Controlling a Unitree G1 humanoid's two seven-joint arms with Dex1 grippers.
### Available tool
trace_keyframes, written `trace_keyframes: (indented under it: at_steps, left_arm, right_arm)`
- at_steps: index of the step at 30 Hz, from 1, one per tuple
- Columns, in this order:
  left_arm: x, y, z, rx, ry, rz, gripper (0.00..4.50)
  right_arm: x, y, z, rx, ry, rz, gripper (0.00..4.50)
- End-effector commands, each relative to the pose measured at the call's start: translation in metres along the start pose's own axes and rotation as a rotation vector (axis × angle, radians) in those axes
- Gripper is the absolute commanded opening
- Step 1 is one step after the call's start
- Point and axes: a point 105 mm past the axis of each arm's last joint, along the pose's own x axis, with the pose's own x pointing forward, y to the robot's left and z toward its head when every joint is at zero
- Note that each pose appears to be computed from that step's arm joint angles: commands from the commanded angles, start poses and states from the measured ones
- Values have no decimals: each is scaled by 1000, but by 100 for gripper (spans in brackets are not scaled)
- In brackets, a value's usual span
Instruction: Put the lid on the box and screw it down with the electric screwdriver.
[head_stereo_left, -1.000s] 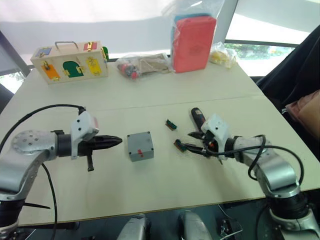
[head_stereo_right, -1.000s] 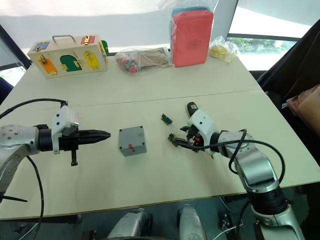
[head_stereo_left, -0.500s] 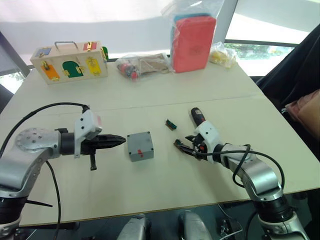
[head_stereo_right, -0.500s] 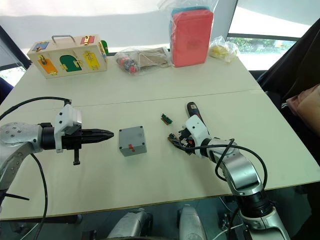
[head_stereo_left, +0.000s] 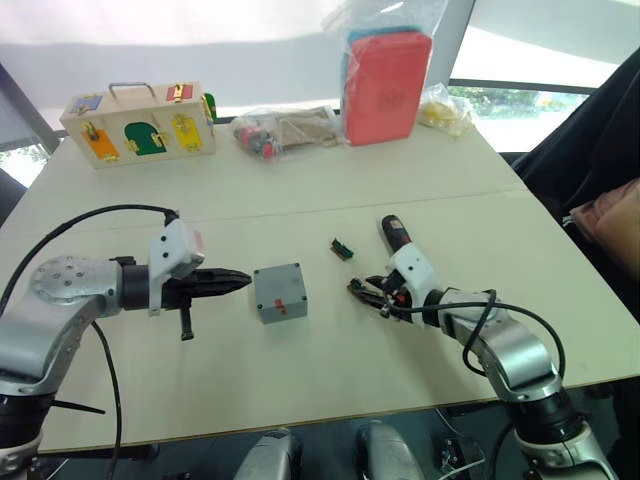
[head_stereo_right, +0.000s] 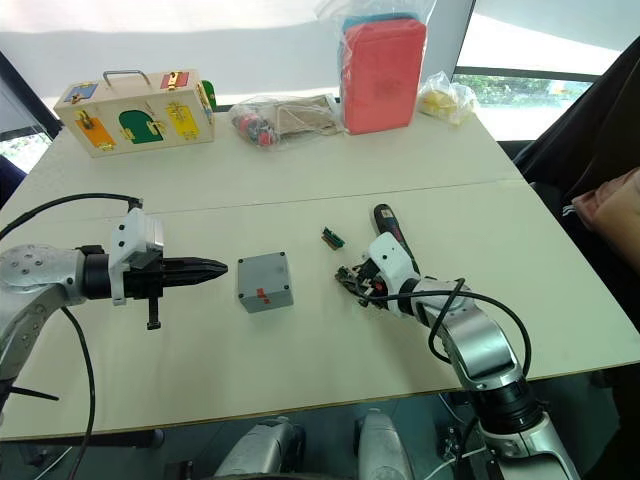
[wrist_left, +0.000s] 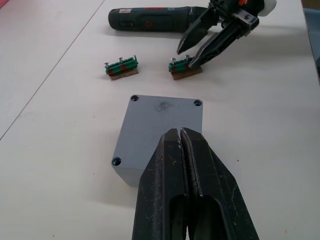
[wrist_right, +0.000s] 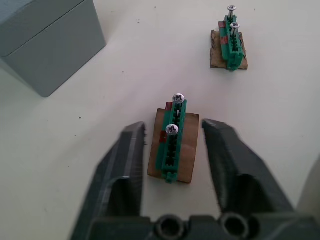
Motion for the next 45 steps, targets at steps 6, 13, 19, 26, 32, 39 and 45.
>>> trace_keyframes:
  at_steps: [6, 13, 19, 26, 32, 39, 45]
  left_arm:
    - [-1, -1, 10, 44, -15, 15, 0]
    - [-2, -2, 8, 38, -12, 20, 0]
    - [-7, 1, 3, 20, -2, 51, 0]
    - [-21, 8, -6, -3, 28, 109, 0]
    - [-22, 7, -9, -9, 29, 129, 0]
    - [-20, -1, -8, -12, 26, 138, 0]
    - [-19, -3, -7, -11, 24, 142, 0]
  right_arm:
    - [-1, -1, 15, -21, -54, 6, 4]
    - [-11, -3, 34, -15, -96, 24, 4]
    - [-26, -2, 64, -66, -149, 77, 4]
    - [-7, 29, 113, -131, -201, 251, 4]
    - [25, 47, 126, -146, -175, 320, 4]
    - [44, 49, 119, -177, -129, 333, 4]
    - [53, 48, 114, -167, -120, 332, 4]
